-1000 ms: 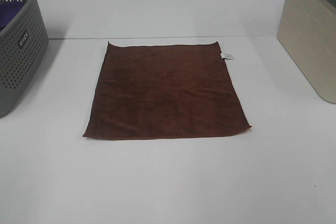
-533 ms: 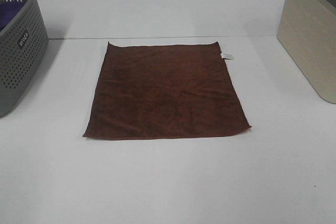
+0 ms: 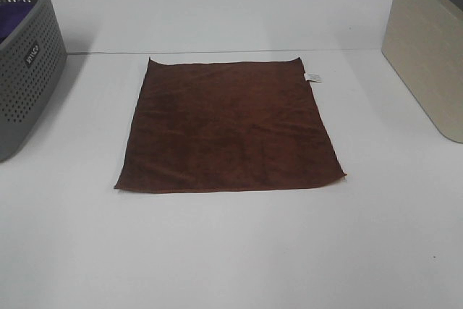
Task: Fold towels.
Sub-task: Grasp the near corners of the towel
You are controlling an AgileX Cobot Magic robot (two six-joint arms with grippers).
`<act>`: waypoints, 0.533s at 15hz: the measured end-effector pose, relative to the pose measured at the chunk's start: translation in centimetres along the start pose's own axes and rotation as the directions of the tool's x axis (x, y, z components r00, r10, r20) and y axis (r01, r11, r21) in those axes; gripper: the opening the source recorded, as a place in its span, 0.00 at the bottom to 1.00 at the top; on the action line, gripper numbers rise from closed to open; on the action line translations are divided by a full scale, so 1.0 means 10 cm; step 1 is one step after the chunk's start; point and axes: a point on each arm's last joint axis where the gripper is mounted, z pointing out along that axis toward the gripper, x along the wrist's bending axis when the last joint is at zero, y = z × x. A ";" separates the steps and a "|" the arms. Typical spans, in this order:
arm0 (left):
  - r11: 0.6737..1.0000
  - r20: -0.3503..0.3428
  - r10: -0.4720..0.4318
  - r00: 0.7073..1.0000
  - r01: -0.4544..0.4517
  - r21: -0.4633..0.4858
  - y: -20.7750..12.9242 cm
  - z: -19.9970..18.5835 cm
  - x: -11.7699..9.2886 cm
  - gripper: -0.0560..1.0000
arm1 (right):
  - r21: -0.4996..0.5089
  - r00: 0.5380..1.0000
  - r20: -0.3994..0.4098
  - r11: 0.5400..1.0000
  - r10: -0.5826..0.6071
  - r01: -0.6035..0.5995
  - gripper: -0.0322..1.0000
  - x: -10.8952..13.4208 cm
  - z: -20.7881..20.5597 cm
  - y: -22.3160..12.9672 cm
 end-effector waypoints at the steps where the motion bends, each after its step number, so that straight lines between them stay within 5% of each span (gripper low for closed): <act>1: 1.000 0.000 0.000 1.000 0.000 0.000 0.00 0.00 0.00 0.76 | 0.000 1.000 0.000 1.000 0.000 0.000 0.86 0.00 0.00 0.00; 8: 1.000 0.000 0.000 1.000 0.000 0.000 0.00 0.00 0.00 0.76 | 0.000 1.000 0.000 1.000 0.000 0.000 0.86 0.00 0.00 0.00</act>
